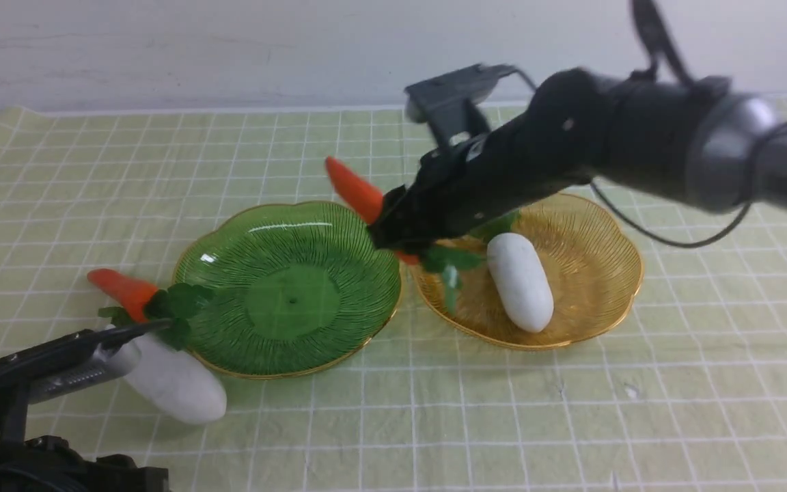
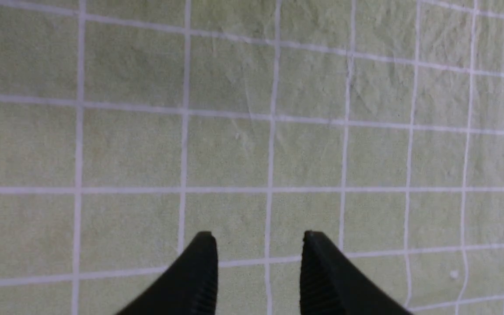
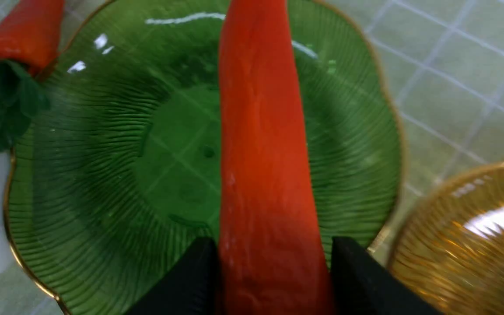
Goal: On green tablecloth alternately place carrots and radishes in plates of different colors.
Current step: 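Pick up the carrot and put it on the nearest plate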
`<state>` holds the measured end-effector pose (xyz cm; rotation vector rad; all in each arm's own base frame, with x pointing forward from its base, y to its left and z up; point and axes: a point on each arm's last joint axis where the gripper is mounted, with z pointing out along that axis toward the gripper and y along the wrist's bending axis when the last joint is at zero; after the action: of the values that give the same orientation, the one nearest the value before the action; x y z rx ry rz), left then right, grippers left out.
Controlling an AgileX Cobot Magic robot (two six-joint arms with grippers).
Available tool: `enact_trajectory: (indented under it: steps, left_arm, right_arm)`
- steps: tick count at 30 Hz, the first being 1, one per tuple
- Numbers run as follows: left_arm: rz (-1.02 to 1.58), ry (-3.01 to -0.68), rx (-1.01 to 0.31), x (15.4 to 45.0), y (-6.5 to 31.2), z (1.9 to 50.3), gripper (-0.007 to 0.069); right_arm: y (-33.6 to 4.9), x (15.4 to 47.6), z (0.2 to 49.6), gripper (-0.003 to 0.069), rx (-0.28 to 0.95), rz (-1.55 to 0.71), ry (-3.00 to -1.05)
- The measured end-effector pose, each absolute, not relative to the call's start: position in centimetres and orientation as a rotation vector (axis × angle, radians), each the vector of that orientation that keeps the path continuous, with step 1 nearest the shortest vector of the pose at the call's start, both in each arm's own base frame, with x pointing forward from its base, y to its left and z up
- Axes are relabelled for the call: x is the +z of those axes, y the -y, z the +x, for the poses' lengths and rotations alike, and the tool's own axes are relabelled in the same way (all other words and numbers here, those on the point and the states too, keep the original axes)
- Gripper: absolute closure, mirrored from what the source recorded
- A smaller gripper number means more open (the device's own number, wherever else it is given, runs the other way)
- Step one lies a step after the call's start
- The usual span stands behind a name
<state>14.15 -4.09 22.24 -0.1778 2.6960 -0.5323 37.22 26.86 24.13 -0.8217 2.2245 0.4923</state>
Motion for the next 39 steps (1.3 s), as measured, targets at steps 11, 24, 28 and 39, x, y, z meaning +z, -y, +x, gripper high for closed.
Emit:
enact_trajectory:
  steps: [11, 24, 28, 39]
  left_arm:
    - [-0.178, -2.693, -0.532, 22.3, 4.1, 14.2, 0.0377]
    - [-0.151, -2.67, -0.494, 23.0, 3.9, 14.6, 0.0361]
    - [-0.139, -2.627, -0.457, 24.5, 3.7, 15.4, 0.0325]
    - [-0.285, -2.538, -0.4, 25.0, 3.4, 19.4, 0.0129]
  right_arm:
    - [-29.2, 21.4, 37.7, 0.0089, 0.489, -0.784, -2.168]
    - [-24.8, 31.3, 33.1, 0.0259, 0.413, -1.019, -2.16]
    - [-21.1, 36.0, 30.6, 0.0388, 0.357, -1.029, -2.178]
    - [-12.2, 42.6, 22.7, 0.067, 0.214, -0.756, -2.341]
